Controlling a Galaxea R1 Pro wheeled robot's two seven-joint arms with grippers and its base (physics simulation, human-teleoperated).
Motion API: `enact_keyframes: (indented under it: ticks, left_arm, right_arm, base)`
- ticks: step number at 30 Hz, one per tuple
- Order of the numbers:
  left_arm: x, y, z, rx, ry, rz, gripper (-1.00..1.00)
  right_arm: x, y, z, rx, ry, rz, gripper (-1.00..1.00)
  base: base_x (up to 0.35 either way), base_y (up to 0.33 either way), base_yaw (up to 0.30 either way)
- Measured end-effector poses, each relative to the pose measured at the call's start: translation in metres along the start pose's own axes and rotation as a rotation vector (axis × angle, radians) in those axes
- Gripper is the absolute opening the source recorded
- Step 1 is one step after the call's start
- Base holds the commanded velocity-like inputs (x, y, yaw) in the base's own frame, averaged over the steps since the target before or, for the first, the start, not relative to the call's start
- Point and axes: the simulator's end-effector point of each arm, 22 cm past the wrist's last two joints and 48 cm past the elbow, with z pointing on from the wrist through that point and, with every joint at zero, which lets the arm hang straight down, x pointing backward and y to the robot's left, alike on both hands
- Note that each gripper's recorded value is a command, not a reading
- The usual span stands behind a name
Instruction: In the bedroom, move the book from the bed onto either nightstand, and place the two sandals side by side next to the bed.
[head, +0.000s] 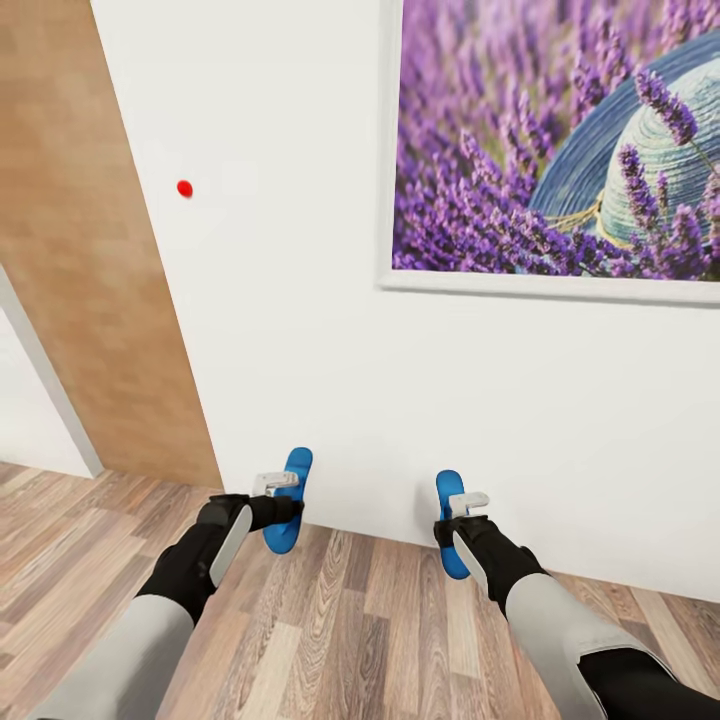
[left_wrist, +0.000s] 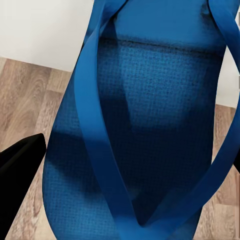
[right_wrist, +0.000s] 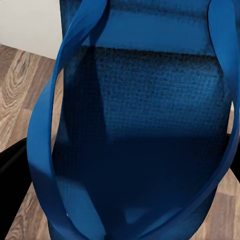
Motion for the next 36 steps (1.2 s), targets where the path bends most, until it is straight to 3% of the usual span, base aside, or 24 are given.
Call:
enact_keyframes:
  ticks: [17,23,26,29,36]
  left_arm:
    - [0.007,-0.009,-0.005,-0.001,0.036,-0.004,-1.0]
    - [0.026,-0.004,-0.004,-0.011,0.082,-0.016,-1.0]
    - [0.051,0.004,0.001,-0.027,0.128,-0.027,-1.0]
    - [0.061,0.008,0.002,-0.036,0.136,-0.035,-1.0]
    - [0.093,0.02,0.005,-0.066,0.153,-0.043,-1.0]
  right_arm:
    - [-0.012,-0.003,-0.02,-0.004,0.011,0.011,-1.0]
    - [0.016,-0.002,-0.023,-0.011,0.045,0.025,-1.0]
    - [0.045,0.003,-0.023,-0.017,-0.004,0.042,-1.0]
    - [0.062,0.0,-0.025,-0.012,-0.038,0.05,-1.0]
    - [0.078,-0.013,-0.032,0.004,-0.042,0.052,-1.0]
  base:
    - [0.0,0.0,0.0]
    - [0.0,0.0,0.0]
    - [0.0,0.0,0.0]
    - [0.0,0.0,0.0]
    - [0.0,0.0,0.0]
